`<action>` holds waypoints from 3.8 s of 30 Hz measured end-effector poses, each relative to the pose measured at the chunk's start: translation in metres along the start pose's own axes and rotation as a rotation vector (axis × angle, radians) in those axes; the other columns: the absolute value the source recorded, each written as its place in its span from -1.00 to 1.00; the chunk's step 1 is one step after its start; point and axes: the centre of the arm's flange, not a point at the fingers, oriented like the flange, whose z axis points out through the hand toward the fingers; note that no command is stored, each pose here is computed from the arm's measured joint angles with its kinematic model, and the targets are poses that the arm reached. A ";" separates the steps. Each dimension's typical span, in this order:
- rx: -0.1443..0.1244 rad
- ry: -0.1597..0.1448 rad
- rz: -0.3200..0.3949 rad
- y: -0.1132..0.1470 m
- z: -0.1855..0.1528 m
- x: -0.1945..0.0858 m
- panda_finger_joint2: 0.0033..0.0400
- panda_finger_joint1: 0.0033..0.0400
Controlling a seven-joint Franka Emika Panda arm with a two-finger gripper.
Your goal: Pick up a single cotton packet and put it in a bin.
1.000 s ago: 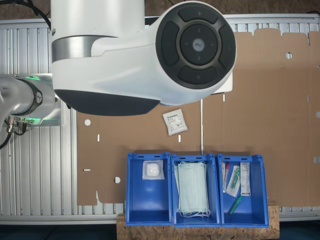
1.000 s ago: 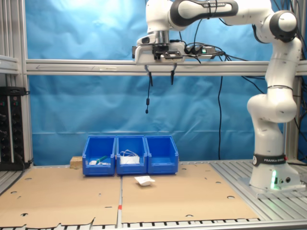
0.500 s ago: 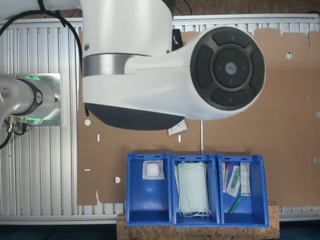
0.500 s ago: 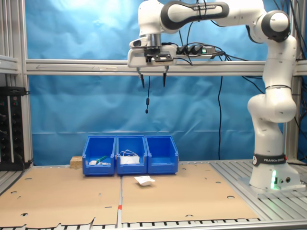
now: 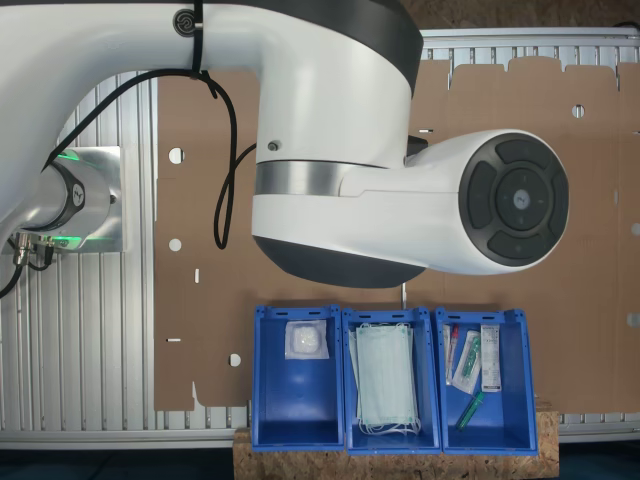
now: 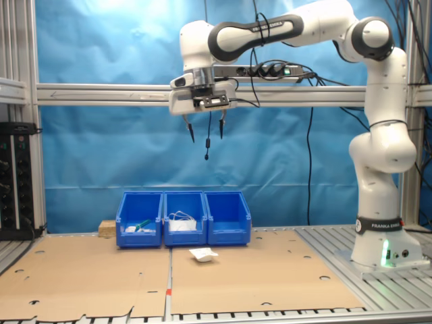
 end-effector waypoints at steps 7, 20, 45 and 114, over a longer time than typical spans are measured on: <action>-0.012 0.005 0.003 0.007 0.013 0.004 1.00 1.00; -0.008 0.001 0.002 0.007 0.038 0.005 1.00 1.00; 0.008 -0.021 -0.002 0.012 0.112 0.013 1.00 1.00; -0.064 -0.025 -0.020 0.037 0.347 0.036 1.00 1.00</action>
